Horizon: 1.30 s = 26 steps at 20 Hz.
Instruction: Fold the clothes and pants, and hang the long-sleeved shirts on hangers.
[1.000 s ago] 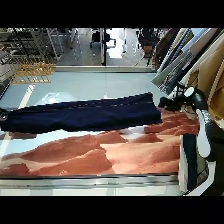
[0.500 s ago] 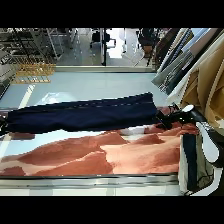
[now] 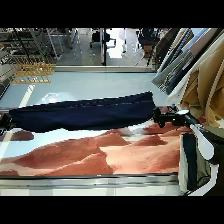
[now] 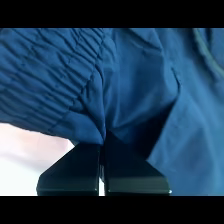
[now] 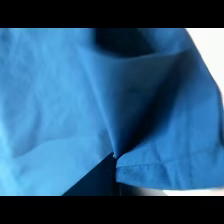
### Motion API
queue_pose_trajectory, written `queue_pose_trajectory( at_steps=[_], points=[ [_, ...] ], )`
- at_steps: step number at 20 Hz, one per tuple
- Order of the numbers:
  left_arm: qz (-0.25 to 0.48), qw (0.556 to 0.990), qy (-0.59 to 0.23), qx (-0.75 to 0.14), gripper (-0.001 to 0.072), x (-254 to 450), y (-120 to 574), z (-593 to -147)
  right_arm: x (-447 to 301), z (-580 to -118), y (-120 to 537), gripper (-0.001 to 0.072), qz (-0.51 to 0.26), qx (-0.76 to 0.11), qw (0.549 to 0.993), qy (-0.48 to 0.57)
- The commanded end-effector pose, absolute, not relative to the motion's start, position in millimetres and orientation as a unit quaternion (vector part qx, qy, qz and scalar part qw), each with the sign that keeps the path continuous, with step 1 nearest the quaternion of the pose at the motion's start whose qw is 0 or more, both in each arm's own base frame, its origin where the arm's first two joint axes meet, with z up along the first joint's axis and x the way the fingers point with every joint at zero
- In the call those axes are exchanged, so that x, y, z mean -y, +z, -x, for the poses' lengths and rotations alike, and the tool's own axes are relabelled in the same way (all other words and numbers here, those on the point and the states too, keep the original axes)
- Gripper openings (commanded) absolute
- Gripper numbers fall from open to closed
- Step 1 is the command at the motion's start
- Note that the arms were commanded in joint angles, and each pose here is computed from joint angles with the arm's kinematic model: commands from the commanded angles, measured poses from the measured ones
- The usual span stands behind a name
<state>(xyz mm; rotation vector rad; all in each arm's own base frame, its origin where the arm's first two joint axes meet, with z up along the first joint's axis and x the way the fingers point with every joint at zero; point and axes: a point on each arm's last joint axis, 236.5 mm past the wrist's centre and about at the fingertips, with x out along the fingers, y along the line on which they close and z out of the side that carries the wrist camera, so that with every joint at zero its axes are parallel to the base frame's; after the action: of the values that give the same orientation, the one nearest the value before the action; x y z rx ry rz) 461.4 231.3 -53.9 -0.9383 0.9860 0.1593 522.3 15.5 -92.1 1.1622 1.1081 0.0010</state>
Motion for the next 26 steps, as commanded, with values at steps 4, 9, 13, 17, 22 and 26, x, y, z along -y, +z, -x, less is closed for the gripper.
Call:
queue_pose_trajectory(
  at_steps=[4,9,13,17,22,26],
  points=[
    [0.368,0.784,0.023,-0.499,0.0006,-246.4,9.4,-433.7,-54.4,-448.6,-34.6,0.0009,-0.307,-0.593,0.719,0.190],
    [0.242,0.738,0.153,-0.611,0.0006,-317.4,-9.3,-345.0,-77.8,-306.9,-55.5,0.0011,-0.177,-0.750,0.600,0.212],
    [0.228,0.700,0.156,-0.659,0.0006,-321.2,-40.1,-307.1,-115.4,-205.8,-77.4,0.0042,-0.155,-0.821,0.509,0.207],
    [0.272,0.711,0.173,-0.625,0.0302,-328.5,-35.2,-310.7,-76.6,-223.9,-61.7,0.0465,-0.128,-0.798,0.570,0.150],
    [0.281,0.757,0.197,-0.556,0.0598,-338.2,27.8,-336.7,9.0,-263.4,-53.7,0.0469,-0.233,-0.731,0.639,0.052],
    [0.279,0.818,0.097,-0.493,0.0597,-288.2,79.3,-383.6,26.8,-307.4,-58.6,0.0469,-0.322,-0.649,0.686,0.071]
  ],
)
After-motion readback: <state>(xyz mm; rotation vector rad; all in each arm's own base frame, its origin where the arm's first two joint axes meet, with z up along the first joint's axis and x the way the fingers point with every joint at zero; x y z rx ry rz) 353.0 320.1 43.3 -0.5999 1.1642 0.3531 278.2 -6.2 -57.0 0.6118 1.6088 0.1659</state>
